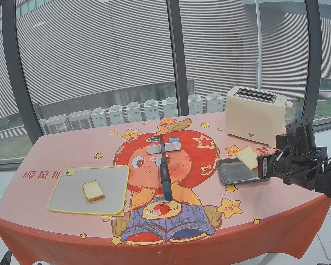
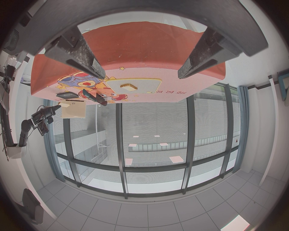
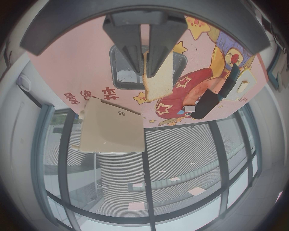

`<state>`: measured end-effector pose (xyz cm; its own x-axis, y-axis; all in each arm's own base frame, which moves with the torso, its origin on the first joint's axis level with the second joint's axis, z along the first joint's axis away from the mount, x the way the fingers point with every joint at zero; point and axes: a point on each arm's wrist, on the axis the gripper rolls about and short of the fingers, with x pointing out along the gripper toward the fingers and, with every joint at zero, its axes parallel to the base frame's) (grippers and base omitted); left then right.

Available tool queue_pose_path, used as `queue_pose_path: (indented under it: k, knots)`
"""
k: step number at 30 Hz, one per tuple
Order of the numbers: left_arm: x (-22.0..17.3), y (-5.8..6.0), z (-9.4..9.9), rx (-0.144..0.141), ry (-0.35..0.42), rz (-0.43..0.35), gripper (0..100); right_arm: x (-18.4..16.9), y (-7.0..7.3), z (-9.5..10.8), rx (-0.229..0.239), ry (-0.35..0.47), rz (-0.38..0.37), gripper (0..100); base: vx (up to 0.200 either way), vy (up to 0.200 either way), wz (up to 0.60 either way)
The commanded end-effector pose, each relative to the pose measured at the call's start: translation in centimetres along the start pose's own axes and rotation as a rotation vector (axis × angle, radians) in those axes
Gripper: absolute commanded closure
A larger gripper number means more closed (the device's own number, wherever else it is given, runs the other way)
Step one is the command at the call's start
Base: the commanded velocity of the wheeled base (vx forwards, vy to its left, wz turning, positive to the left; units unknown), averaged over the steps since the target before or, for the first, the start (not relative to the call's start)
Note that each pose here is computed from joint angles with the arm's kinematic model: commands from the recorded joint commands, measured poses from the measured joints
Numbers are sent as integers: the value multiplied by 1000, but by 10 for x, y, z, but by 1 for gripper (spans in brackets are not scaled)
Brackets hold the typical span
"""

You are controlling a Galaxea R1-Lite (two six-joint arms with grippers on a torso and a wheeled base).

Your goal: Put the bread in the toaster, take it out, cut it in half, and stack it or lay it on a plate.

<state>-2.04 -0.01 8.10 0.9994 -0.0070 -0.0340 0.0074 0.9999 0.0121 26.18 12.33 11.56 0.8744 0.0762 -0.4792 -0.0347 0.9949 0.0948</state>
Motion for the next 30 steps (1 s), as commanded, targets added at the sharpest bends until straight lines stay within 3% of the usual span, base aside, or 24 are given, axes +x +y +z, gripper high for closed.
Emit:
queue_pose_path:
  k: [1,8,16,30]
  knots:
    - [1,0,-5,0,20,-1,0,6,9,-10,21,22,-19,100,0,0,0]
    - [1,0,-5,1,20,-1,0,2,20,-12,104,4,-29,100,0,0,0]
    - [1,0,-5,1,20,-1,0,5,18,-13,197,2,-48,100,0,0,0]
    - [1,0,-5,0,20,-1,0,20,12,-15,246,17,-91,100,0,0,0]
